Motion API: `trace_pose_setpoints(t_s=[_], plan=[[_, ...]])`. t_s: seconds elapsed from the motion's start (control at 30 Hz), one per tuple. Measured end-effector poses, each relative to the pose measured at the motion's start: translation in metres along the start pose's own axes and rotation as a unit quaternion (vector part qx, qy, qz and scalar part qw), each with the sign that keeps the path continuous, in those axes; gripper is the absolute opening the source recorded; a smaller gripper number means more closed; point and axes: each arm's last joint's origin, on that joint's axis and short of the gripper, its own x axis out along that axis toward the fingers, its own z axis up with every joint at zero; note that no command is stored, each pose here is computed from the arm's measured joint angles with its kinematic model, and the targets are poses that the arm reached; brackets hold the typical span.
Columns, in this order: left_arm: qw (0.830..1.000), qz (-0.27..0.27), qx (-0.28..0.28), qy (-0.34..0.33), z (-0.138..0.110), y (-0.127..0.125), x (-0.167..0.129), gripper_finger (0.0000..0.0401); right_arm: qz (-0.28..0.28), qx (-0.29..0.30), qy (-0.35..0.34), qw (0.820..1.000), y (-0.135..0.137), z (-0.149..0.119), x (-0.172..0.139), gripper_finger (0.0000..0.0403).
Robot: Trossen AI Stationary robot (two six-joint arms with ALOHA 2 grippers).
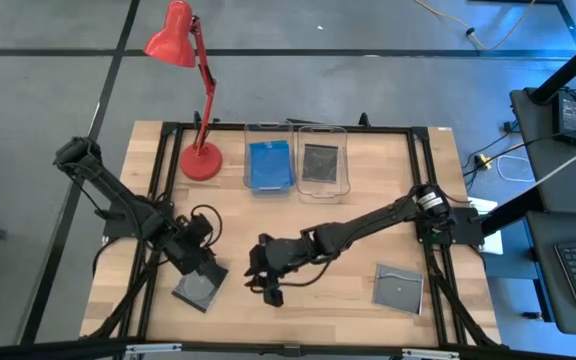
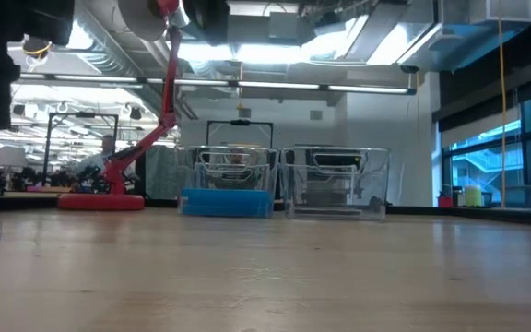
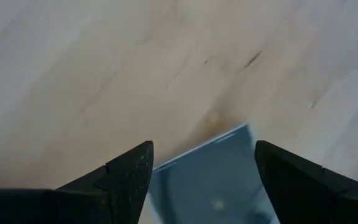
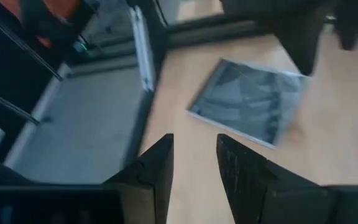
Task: Pick & place jewel cases by type
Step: Put the left black CD case into the right transparent bin
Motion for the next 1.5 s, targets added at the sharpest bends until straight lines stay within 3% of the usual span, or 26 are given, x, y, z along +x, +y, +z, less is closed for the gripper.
trace_pose_setpoints(t_s=[0.13,0.23,0.37,0.47,0.63,0.8,0.9,1.13,1.33,1.5], plan=[[0.994,0.012,0.102,0.028,0.003,0.0,0.007,0.0276,0.031,0.042,-0.043,0.998,0.015,0.005,0.0,0.0126],[0.979,0.016,0.2,0.046,0.004,-0.003,0.015,0.0276,0.053,0.056,-0.07,0.995,0.024,0.008,-0.001,0.0126],[0.938,-0.017,0.333,0.094,-0.001,-0.011,0.025,0.0276,0.02,0.07,-0.085,0.994,0.033,0.004,-0.001,0.0126],[0.907,-0.033,0.395,0.142,-0.005,-0.013,0.033,0.0276,-0.02,0.097,-0.103,0.99,0.038,0.001,-0.001,0.0126],[0.9,-0.011,0.405,0.158,-0.002,-0.015,0.05,0.0276,-0.062,0.135,-0.121,0.981,0.043,-0.004,-0.002,0.0126],[0.878,-0.068,0.431,0.196,0.002,-0.023,0.07,0.0276,-0.074,0.145,-0.131,0.978,0.048,-0.006,-0.002,0.0126],[0.864,-0.071,0.453,0.209,0.001,-0.024,0.078,0.0276,-0.072,0.144,-0.13,0.978,0.05,-0.007,-0.002,0.0126],[0.848,-0.093,0.47,0.225,-0.007,-0.026,0.074,0.0276,-0.072,0.144,-0.129,0.979,0.05,-0.007,-0.002,0.0126],[0.85,-0.096,0.48,0.196,-0.027,-0.036,0.066,0.0276,-0.073,0.143,-0.127,0.979,0.05,-0.008,-0.002,0.0126],[0.859,-0.069,0.483,0.155,-0.036,-0.038,0.063,0.0276,-0.084,0.139,-0.112,0.98,0.049,-0.011,-0.002,0.0126]])
